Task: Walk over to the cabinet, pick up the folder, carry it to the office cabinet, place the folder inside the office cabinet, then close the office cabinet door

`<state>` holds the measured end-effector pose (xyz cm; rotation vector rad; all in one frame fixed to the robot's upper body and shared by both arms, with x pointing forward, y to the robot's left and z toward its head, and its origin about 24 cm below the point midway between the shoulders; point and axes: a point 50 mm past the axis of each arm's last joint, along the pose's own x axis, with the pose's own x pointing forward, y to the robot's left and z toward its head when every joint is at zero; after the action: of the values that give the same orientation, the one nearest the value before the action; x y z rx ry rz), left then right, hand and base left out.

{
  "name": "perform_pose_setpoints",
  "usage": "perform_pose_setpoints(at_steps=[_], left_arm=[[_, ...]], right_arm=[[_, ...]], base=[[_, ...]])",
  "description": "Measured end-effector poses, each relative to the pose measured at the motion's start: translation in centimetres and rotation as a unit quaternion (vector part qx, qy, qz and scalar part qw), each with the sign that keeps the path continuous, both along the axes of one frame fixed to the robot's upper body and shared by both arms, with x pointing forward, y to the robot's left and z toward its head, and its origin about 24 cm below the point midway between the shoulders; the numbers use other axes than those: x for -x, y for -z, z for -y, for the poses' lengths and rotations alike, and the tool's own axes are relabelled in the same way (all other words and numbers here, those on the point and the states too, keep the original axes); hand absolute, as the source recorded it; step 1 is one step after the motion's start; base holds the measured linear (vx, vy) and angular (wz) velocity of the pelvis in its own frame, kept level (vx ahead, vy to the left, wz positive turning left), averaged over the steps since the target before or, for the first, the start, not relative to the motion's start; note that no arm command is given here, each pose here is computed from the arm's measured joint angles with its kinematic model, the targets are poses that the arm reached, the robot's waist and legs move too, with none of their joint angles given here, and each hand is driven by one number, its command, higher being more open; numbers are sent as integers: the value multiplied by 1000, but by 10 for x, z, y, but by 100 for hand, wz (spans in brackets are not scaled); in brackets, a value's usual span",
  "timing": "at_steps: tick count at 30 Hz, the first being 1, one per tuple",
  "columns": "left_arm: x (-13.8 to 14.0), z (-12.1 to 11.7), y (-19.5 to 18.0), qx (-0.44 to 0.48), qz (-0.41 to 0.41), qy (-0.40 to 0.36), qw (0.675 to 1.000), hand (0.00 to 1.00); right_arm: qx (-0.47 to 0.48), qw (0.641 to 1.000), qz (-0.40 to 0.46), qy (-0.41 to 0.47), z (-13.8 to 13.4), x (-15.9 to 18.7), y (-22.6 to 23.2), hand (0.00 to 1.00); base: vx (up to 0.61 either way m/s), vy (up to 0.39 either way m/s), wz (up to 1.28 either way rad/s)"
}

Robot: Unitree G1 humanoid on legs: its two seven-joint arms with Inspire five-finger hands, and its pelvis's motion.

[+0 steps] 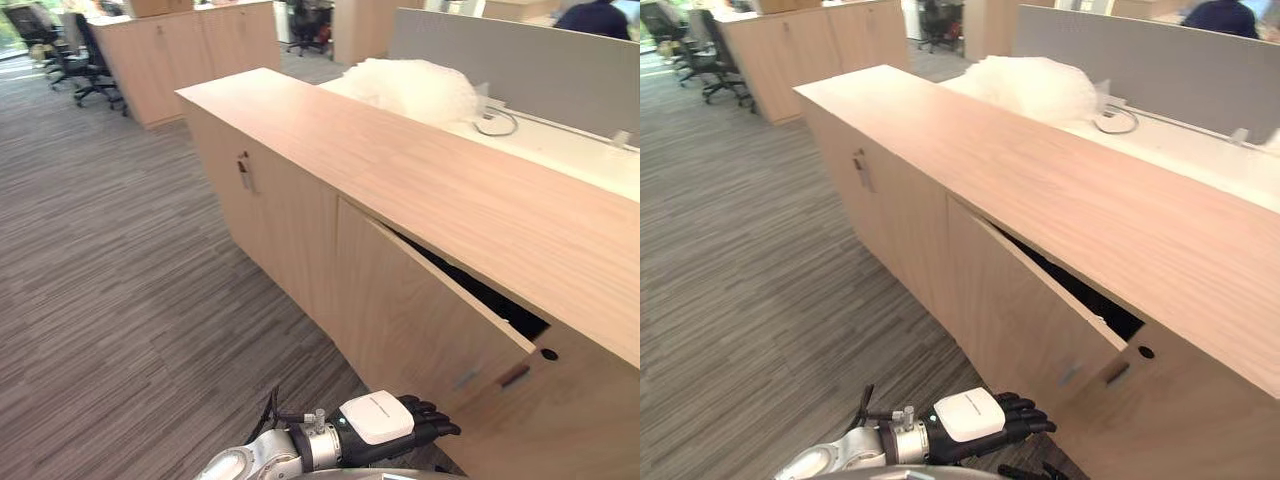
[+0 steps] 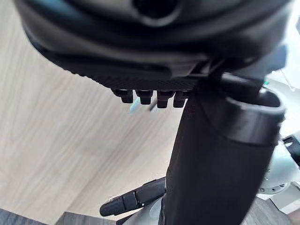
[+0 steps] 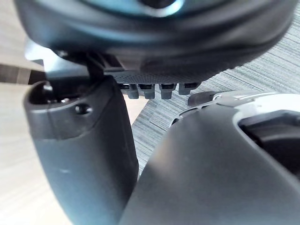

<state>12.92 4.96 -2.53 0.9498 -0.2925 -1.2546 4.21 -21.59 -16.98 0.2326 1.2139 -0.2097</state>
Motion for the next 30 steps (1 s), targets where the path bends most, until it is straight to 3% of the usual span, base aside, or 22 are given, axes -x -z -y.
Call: perform_pose_setpoints(at_steps=[5,11,14,15,16,17,18,20,24,30], left_arm=[[-20,-17,16,-21,-39,-103,994,100],[-45,-51,50,-14,-140,-329,934,100],[-34,-79,63,36,-230,-459,857,100],[-30,-86,68,70,-266,-505,818,100],[-26,-90,76,144,-337,-571,735,100],[-25,-91,79,172,-359,-590,702,100],[-19,-95,83,213,-391,-616,650,100],[-8,-102,88,249,-418,-642,593,100],[18,-117,105,242,-444,-680,530,100],[53,-146,127,208,-454,-752,430,100]], right_arm=[[-6,1000,11,21,-4,-5,0,100],[-7,999,4,33,-1,-1,0,100],[-4,1000,4,27,2,-3,-1,100],[-6,999,7,31,1,-4,-1,100],[1,999,5,32,6,-5,-2,100],[2,999,5,31,6,-6,-2,100],[0,1000,6,29,4,-9,-2,100],[4,1000,7,25,6,-10,-2,100],[22,1000,20,4,11,-24,-5,100],[5,1000,9,7,-5,-13,-1,100]], base=[[-24,-47,-106],[23,-147,-88],[186,-243,-100],[180,-139,-94],[172,-101,-97],[169,-61,-106],[92,7,-72],[104,112,-79],[74,245,-62],[26,143,3]])
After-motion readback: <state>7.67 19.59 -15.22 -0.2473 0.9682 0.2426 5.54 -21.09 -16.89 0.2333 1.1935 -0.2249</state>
